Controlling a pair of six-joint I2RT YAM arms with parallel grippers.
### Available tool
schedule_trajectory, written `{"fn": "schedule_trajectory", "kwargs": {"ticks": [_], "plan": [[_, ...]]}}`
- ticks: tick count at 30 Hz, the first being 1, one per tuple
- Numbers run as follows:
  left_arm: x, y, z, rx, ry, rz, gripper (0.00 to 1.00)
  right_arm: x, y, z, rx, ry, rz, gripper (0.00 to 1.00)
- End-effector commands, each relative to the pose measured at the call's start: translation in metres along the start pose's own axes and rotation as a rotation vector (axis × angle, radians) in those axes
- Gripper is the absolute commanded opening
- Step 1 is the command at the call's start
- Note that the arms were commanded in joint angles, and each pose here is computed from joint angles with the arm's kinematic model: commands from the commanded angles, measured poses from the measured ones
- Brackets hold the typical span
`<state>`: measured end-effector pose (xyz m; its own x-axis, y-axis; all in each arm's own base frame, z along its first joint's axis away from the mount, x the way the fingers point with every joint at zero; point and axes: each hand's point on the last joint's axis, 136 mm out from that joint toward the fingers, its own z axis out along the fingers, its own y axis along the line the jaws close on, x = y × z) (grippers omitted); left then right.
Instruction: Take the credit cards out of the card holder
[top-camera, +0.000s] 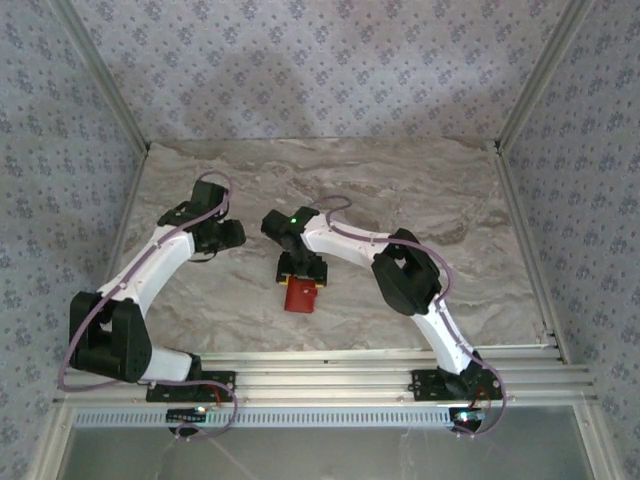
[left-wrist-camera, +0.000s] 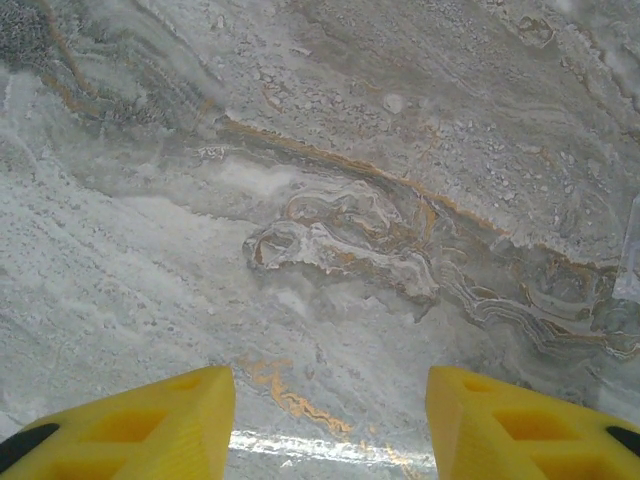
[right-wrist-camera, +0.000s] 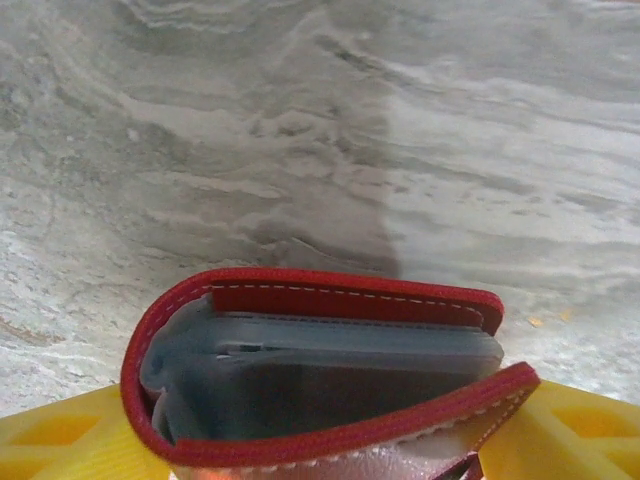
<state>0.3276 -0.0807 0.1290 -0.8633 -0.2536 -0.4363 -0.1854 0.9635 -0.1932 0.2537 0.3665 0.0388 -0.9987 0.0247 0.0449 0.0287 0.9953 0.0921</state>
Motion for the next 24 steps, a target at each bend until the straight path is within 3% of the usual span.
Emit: {"fn": "schedule_trajectory", "kwargs": {"ticks": [1, 7, 13, 17, 24], "plan": [[0.006, 0.004, -0.009, 0.003, 0.000, 0.010, 0.54, 0.010, 0.004, 0.005, 0.020, 0.048, -0.058, 0.78], [-0.003, -0.007, -0.030, 0.073, -0.071, -0.010, 0.55, 0.004, 0.000, -0.012, 0.021, 0.013, -0.059, 0.86], [-0.007, -0.023, -0.045, 0.065, -0.110, 0.043, 0.59, -0.008, 0.002, -0.048, -0.050, -0.092, -0.138, 0.85], [0.007, -0.039, -0.041, 0.138, -0.033, 0.023, 0.58, -0.010, 0.012, -0.059, -0.167, -0.168, -0.284, 0.82], [0.026, -0.066, -0.026, 0.269, 0.085, -0.044, 0.55, 0.012, 0.018, -0.064, -0.399, -0.207, -0.697, 0.75]]}}
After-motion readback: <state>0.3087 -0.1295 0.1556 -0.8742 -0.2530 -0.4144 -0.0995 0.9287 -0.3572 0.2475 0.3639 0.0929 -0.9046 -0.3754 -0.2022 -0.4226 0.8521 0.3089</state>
